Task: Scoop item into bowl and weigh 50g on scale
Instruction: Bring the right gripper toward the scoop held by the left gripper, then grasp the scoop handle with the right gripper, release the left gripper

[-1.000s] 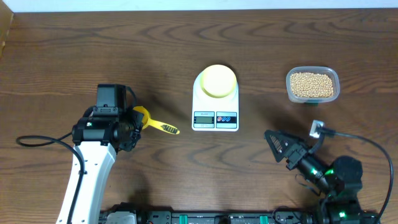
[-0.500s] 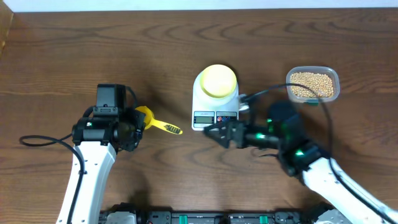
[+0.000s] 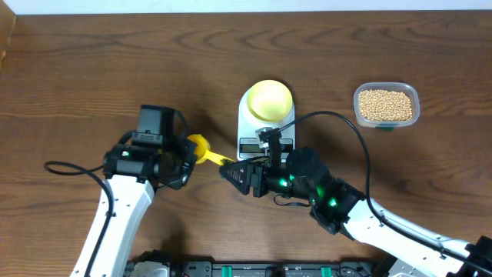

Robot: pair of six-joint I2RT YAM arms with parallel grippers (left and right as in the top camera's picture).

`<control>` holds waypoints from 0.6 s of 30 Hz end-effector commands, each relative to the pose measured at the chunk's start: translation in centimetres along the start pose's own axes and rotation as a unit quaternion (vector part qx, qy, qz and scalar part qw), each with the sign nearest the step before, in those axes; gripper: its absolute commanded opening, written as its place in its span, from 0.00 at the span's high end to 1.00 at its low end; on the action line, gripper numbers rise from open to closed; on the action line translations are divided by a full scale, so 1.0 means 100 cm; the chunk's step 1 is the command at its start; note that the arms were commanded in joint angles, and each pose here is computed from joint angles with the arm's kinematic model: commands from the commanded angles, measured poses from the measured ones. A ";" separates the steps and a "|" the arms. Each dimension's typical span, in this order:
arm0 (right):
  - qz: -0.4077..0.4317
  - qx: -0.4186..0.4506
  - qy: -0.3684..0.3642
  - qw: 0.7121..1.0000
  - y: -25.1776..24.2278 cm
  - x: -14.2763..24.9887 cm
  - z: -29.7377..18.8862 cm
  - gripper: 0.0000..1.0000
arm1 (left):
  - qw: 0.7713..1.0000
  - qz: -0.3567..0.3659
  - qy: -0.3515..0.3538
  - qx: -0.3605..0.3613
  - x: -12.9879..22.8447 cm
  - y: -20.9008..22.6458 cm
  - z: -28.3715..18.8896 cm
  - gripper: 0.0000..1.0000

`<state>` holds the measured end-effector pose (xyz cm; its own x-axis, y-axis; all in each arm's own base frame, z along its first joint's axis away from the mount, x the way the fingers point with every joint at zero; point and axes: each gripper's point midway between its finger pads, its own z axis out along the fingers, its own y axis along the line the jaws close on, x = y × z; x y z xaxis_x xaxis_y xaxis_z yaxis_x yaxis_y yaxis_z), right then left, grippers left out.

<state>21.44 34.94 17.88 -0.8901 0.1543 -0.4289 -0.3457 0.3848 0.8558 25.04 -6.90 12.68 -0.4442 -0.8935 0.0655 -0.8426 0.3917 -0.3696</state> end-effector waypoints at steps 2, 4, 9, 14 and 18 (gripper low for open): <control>0.056 0.014 -0.035 0.998 -0.001 -0.012 0.002 0.51 | 1.000 -0.016 0.010 -0.003 0.014 0.000 0.002 0.93; 0.074 0.013 -0.036 0.997 -0.001 -0.013 0.002 0.58 | 1.000 -0.004 0.014 -0.002 0.020 -0.001 0.002 0.93; 0.094 0.011 -0.034 0.995 0.000 -0.011 0.003 0.69 | 1.000 0.008 0.020 -0.002 0.030 -0.003 0.003 0.93; 0.104 0.010 -0.033 0.994 0.001 -0.010 0.003 0.75 | 1.000 0.011 0.020 -0.001 0.034 -0.004 0.004 0.93; 0.104 0.011 -0.034 0.994 0.001 -0.010 0.003 0.79 | 1.000 0.011 0.021 -0.001 0.034 -0.004 0.004 0.93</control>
<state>22.18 34.78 17.81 -0.9222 0.2823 -0.2644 -0.1515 0.3653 0.9185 24.14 -10.28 12.79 -0.4844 -0.8691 0.0997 -0.8281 0.4188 -0.3726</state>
